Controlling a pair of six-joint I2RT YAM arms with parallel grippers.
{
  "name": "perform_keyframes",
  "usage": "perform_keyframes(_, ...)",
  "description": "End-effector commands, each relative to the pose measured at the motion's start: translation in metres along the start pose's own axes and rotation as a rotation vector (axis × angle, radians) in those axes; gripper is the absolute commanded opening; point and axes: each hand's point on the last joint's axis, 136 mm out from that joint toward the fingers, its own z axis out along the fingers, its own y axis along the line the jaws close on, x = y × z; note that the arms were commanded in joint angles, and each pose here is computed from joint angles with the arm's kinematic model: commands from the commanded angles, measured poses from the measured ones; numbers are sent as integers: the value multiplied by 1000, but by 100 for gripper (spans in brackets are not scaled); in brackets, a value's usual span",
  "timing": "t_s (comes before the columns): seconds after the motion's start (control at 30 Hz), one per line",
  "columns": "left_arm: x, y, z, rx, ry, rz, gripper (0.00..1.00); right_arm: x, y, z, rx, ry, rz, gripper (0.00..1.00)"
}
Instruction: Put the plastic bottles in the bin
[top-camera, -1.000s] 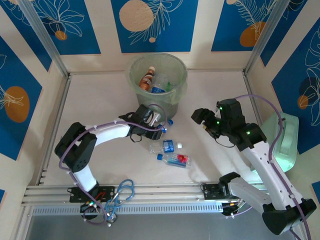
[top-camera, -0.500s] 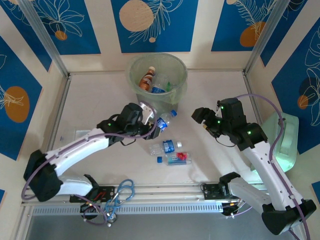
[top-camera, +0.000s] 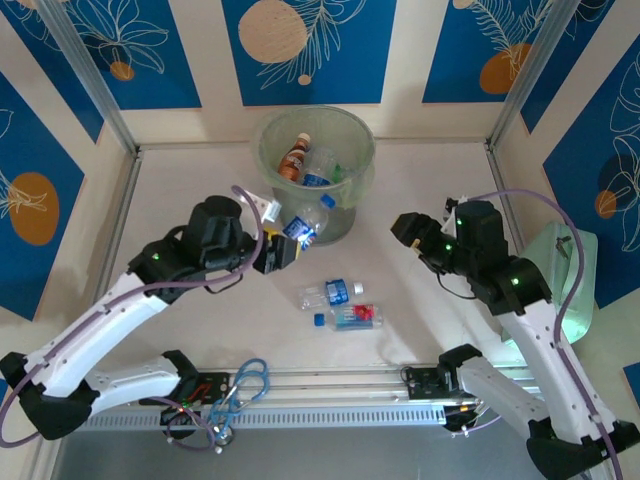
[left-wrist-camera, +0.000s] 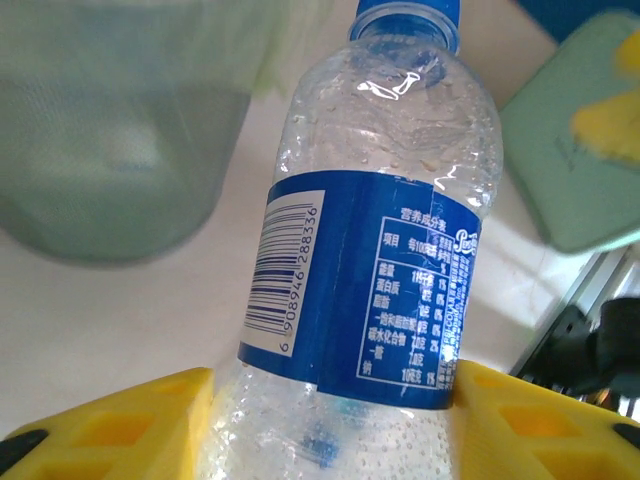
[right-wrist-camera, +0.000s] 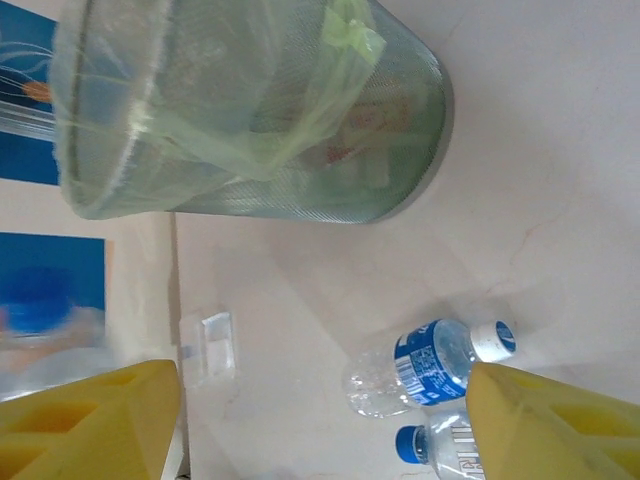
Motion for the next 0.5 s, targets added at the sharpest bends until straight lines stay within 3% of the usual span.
perform_keyframes(0.0,-23,5,-14,-86,-23,-54,52,8,-6,10,52,29,5,75)
perform_keyframes(0.23,-101,28,-12,-279,-121,-86,52,29,-1,29,103,69,-51,75)
perform_keyframes(0.47,-156,80,42,-362,-132,-187,51,30,2,26,97,71,-55,74)
